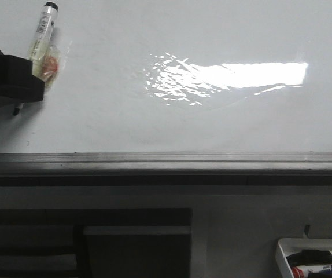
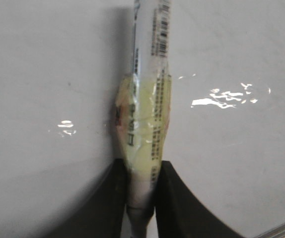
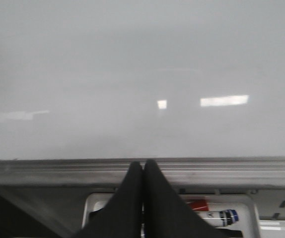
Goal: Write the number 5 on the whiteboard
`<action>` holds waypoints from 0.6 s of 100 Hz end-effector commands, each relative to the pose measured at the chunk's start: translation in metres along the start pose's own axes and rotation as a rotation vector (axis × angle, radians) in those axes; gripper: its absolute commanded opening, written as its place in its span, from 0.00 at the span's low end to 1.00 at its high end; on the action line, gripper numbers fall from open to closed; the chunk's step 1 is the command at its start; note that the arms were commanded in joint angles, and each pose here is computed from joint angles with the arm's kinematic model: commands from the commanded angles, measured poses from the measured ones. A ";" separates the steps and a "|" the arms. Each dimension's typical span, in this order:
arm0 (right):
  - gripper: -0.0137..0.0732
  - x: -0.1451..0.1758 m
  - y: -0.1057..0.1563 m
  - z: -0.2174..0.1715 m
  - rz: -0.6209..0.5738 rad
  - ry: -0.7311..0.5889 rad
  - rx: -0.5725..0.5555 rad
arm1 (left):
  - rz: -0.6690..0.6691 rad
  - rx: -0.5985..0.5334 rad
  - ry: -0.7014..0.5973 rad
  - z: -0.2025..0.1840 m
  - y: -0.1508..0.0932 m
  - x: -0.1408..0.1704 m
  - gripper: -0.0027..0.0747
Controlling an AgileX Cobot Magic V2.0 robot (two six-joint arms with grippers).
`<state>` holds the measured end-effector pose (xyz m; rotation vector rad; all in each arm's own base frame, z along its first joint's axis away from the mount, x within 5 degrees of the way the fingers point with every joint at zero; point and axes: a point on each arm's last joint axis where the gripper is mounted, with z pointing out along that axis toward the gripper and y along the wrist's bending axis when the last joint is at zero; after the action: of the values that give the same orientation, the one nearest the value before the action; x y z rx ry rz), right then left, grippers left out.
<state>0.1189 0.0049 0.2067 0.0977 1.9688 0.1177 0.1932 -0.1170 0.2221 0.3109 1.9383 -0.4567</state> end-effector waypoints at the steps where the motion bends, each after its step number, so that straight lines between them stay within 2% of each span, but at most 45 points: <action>1: 0.09 -0.017 0.012 -0.001 -0.033 -0.104 -0.080 | 0.098 0.054 -0.098 -0.007 -0.007 -0.019 0.01; 4: 0.09 -0.017 0.016 -0.001 -0.050 -0.105 -0.110 | 0.144 0.071 -0.108 -0.010 -0.009 -0.020 0.01; 9: 0.09 -0.018 0.023 -0.002 -0.089 -0.120 -0.164 | 0.299 0.121 -0.125 -0.016 -0.015 -0.023 0.01; 11: 0.09 -0.019 0.027 -0.003 -0.122 -0.132 -0.198 | 0.385 0.146 -0.131 -0.019 -0.017 -0.023 0.01; 13: 0.09 -0.019 0.030 -0.003 -0.141 -0.137 -0.214 | 0.406 0.152 -0.136 -0.020 -0.018 -0.024 0.01; 26: 0.09 -0.030 0.053 -0.012 -0.331 -0.210 -0.375 | 0.785 0.254 -0.197 -0.034 -0.030 -0.025 0.01; 35: 0.09 -0.044 0.068 -0.019 -0.388 -0.261 -0.460 | 0.985 0.331 -0.240 -0.038 -0.037 -0.023 0.01; 44: 0.09 -0.060 0.082 -0.026 -0.400 -0.279 -0.535 | 1.068 0.395 -0.282 -0.039 -0.043 -0.021 0.01; 60: 0.11 -0.083 0.112 -0.036 -0.457 -0.164 -0.644 | 1.053 0.457 -0.350 -0.040 -0.050 -0.023 0.01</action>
<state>0.1171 0.0894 0.2831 -0.6831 1.7225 0.3792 0.1516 -0.1362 0.2501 1.3991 1.1935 -0.1287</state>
